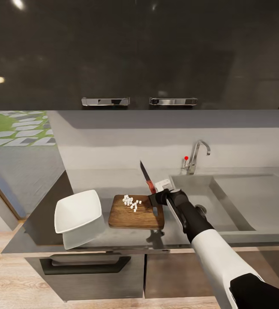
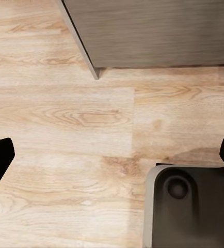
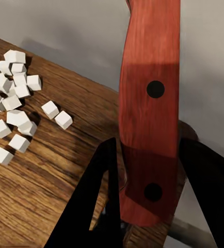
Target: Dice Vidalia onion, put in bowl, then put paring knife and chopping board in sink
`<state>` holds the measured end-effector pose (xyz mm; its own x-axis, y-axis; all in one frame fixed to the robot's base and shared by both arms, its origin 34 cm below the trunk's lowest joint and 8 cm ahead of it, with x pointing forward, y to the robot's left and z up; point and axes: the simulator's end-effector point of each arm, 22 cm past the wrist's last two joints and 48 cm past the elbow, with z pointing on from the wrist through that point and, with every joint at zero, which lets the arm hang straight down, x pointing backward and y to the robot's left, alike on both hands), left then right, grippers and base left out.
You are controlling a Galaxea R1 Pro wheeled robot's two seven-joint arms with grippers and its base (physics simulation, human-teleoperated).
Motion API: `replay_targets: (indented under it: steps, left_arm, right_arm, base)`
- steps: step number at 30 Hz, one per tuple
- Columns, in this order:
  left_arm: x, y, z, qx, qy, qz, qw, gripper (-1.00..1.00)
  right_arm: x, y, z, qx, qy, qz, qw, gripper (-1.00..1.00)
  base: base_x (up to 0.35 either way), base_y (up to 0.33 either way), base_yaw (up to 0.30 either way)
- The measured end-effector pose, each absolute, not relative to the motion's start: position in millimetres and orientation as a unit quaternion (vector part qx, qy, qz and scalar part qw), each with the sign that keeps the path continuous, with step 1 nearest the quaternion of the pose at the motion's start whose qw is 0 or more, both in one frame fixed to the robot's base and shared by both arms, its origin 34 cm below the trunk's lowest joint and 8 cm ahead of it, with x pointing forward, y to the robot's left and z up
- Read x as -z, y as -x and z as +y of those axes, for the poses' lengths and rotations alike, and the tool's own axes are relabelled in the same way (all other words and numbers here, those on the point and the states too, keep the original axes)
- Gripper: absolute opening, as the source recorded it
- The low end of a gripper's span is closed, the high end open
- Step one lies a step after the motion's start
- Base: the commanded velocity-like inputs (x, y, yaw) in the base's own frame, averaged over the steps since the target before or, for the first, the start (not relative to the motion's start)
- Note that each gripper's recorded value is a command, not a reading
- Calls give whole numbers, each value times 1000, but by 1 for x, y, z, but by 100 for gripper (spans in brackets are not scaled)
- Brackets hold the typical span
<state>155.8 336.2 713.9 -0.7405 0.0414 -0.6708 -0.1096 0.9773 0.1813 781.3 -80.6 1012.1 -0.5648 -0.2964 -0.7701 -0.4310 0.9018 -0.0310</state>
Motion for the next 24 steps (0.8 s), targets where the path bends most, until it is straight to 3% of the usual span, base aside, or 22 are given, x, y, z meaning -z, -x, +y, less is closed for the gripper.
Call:
replay_targets:
  steps: [5, 14, 24]
  left_arm:
    - [-714, -155, 336, -104, 18, 927, 359, 100]
    - [-714, -155, 335, -103, 18, 927, 359, 100]
    - [-712, -151, 337, -106, 17, 929, 354, 100]
  right_arm:
    - [-1008, -781, -82, -77, 204, 883, 416, -100]
    - [-1008, -781, -82, -77, 204, 883, 416, -100]
    - [-1008, -780, -77, -79, 204, 884, 414, -100]
  base:
    - [57, 0, 0]
    - [254, 0, 0]
    - [27, 0, 0]
